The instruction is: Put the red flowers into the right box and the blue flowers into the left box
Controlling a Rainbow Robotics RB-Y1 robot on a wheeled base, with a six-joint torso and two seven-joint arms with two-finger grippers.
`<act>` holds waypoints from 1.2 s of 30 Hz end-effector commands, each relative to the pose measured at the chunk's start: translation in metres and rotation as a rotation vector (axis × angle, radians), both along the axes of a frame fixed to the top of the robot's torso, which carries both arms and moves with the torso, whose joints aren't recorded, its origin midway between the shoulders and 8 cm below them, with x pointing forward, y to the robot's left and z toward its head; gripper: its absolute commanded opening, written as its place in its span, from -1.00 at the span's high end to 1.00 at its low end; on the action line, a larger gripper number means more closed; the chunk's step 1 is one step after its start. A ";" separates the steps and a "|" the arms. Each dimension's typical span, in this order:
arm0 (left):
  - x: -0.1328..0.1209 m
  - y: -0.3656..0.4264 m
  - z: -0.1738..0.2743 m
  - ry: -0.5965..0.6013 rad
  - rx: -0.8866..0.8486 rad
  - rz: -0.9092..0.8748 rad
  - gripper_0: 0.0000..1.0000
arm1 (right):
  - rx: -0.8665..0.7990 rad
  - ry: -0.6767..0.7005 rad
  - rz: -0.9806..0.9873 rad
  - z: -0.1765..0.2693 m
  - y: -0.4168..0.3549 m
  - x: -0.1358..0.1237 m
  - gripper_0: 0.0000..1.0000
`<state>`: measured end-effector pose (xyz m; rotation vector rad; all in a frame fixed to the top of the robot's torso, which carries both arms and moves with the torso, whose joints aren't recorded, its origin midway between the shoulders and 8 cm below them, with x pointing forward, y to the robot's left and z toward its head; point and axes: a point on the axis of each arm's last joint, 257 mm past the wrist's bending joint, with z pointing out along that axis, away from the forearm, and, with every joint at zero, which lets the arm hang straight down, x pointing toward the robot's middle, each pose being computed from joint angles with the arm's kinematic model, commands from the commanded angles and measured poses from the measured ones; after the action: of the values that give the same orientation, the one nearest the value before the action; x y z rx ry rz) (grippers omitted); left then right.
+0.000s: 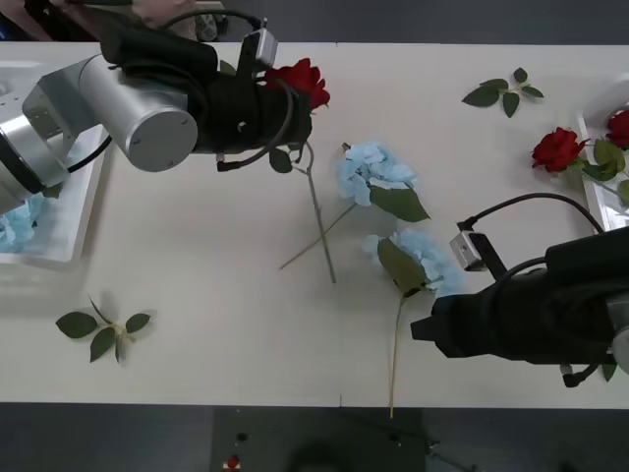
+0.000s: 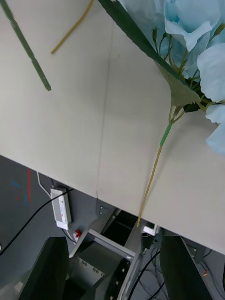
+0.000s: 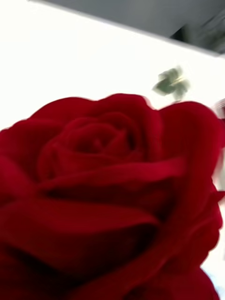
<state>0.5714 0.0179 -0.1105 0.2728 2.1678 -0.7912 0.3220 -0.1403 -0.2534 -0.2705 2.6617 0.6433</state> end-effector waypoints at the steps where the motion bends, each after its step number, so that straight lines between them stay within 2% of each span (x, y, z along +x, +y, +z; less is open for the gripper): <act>1: -0.030 -0.062 0.095 -0.117 -0.227 -0.123 1.00 | -0.065 -0.019 -0.055 -0.015 -0.008 0.019 -0.13; 8: -0.053 -0.129 0.217 -0.380 -0.392 -0.261 1.00 | -0.168 -0.062 -0.112 -0.046 -0.022 0.043 -0.14; 10: -0.057 -0.147 0.240 -0.446 -0.406 -0.290 1.00 | -0.177 -0.065 -0.109 -0.053 -0.023 0.046 -0.14; 13: -0.059 -0.161 0.258 -0.481 -0.416 -0.304 1.00 | -0.175 -0.077 -0.101 -0.054 -0.022 0.049 -0.14; 20: -0.060 -0.170 0.255 -0.563 -0.334 -0.334 1.00 | -0.140 -0.159 -0.054 -0.020 -0.026 0.056 -0.16; 29: -0.062 -0.176 0.247 -0.571 -0.311 -0.349 1.00 | -0.065 -0.361 0.101 0.048 -0.042 0.080 -0.18; 36: -0.062 -0.175 0.247 -0.576 -0.306 -0.349 1.00 | 0.160 -0.366 0.178 0.107 -0.047 0.107 -0.17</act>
<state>0.5147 -0.1578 0.1165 0.6174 1.5061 -1.0904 0.4148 -0.1846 -0.1630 -0.4066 2.3204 0.7290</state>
